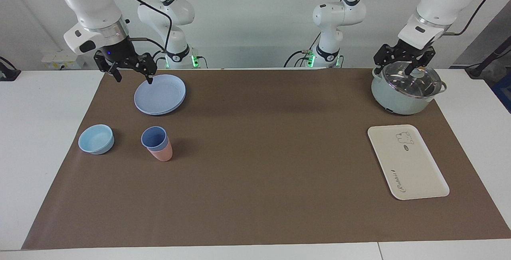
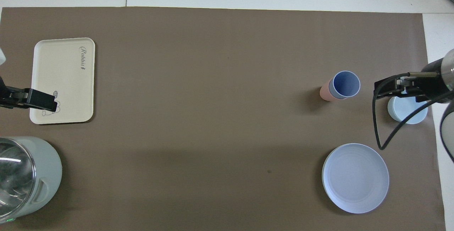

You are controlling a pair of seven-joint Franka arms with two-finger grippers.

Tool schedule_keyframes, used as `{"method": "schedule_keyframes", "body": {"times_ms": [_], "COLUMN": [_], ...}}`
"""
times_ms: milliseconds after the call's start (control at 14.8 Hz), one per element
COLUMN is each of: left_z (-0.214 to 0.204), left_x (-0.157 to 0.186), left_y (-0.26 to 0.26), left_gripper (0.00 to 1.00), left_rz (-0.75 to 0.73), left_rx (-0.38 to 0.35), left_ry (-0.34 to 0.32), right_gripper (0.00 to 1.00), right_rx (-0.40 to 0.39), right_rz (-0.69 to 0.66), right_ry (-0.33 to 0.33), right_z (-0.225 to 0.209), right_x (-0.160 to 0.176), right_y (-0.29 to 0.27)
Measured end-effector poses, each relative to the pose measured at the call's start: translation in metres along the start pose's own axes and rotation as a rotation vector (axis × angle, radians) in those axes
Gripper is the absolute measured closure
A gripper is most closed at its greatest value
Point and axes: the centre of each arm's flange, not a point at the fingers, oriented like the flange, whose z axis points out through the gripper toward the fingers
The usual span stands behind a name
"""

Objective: Place cup on tray
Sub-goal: 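Grasp the blue cup with the right gripper and lift it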

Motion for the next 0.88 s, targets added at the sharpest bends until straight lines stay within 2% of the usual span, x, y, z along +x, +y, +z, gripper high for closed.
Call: {"method": "schedule_keyframes", "body": {"times_ms": [677,880], "left_z": [0.0,0.0], "left_x": [0.0,0.0], "left_y": [0.001,0.002], "left_gripper": [0.0,0.0], "left_rz": [0.003,0.004], "left_rx": [0.0,0.0], "left_ry": [0.0,0.001], "right_gripper": [0.01,0.02], "right_rx": [0.001,0.01], "right_rz": [0.008,0.123], "right_ry": [0.003,0.035], "right_z": [0.0,0.0], "right_x": [0.001,0.009], "right_y": [0.002,0.018]}}
